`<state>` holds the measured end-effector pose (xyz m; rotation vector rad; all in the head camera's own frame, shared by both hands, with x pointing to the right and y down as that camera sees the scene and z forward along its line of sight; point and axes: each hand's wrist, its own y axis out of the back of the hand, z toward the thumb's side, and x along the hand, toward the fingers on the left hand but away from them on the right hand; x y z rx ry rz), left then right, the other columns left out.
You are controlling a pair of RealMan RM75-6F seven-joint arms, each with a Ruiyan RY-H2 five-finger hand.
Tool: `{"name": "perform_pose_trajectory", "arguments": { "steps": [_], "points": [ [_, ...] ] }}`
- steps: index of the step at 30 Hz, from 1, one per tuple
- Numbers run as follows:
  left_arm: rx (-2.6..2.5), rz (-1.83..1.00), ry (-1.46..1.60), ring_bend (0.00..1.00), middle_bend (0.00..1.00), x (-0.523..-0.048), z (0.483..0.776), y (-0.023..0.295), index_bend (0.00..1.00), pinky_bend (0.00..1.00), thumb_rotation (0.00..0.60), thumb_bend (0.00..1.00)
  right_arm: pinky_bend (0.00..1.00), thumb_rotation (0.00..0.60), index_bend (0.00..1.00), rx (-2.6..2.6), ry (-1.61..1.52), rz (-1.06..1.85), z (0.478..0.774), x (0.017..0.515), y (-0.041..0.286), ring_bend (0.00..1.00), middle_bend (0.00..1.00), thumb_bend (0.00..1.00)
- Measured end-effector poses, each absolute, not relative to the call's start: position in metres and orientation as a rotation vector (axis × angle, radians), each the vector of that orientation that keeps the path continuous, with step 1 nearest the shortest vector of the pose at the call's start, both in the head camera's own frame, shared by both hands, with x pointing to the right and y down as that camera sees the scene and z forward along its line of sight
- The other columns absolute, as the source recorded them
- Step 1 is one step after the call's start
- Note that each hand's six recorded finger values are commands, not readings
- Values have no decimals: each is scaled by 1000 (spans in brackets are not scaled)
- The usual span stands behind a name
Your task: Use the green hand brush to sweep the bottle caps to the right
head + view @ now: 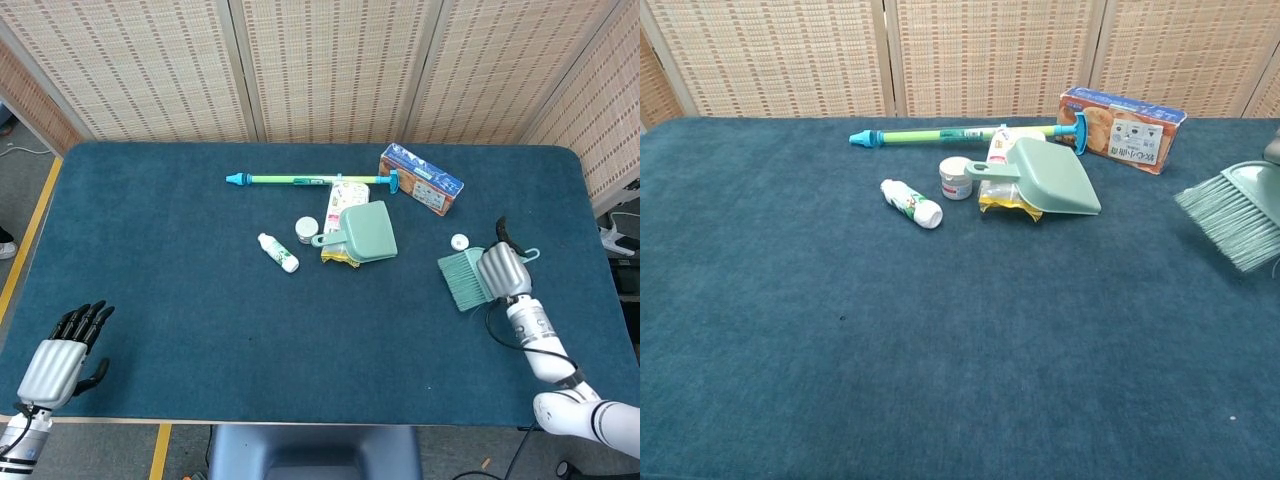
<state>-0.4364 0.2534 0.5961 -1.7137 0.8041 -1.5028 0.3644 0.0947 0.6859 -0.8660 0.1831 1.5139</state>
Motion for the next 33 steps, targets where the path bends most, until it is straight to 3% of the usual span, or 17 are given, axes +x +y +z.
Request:
{"name": "perform_pose_trajectory", "arguments": {
  "steps": [5, 8, 9, 11, 13, 16, 19, 22, 28, 33],
  "points": [
    [-1716, -1500, 803, 0, 0, -435, 597, 253, 0, 100, 600, 420, 133, 600, 917, -1056, 37, 1542, 683, 353, 128, 574, 846, 368],
    [-1714, -1499, 806, 0, 0, -435, 597, 254, 0, 100, 600, 420, 134, 600, 816, -1099, 4, 1546, 690, 352, 142, 570, 825, 364],
    [-1714, -1499, 806, 0, 0, -436, 597, 254, 0, 100, 600, 420, 134, 600, 739, -1108, -5, 1547, 692, 352, 145, 563, 789, 360],
    [-1715, -1501, 805, 0, 0, -436, 597, 254, 0, 100, 600, 419, 134, 600, 461, -1127, -25, 1551, 697, 352, 150, 518, 610, 340],
    [-1716, -1504, 804, 0, 0, -437, 598, 254, 0, 100, 600, 420, 131, 600, 246, -1160, -58, 1563, 703, 352, 155, 442, 449, 314],
    [-1716, -1506, 805, 0, 0, -437, 598, 253, 0, 100, 600, 421, 100, 600, 16, -1233, -105, 1600, 713, 352, 169, 285, 224, 272],
    [-1714, -1510, 807, 0, 0, -438, 598, 253, 0, 101, 600, 420, 42, 600, 0, -1274, -123, 1646, 717, 355, 176, 143, 66, 224],
    [-1713, -1509, 811, 0, 0, -439, 598, 252, 0, 101, 600, 420, 1, 600, 0, -1327, -144, 1675, 715, 356, 183, 31, 0, 189],
    [-1704, -1495, 828, 0, 0, -439, 594, 251, 0, 101, 600, 421, 0, 600, 0, -1466, -305, 1681, 691, 351, 192, 0, 0, 180],
    [-1688, -1455, 865, 0, 0, -439, 588, 248, 0, 100, 600, 421, 0, 600, 0, -1436, -521, 1601, 648, 354, 196, 0, 0, 180]
  ]
}}
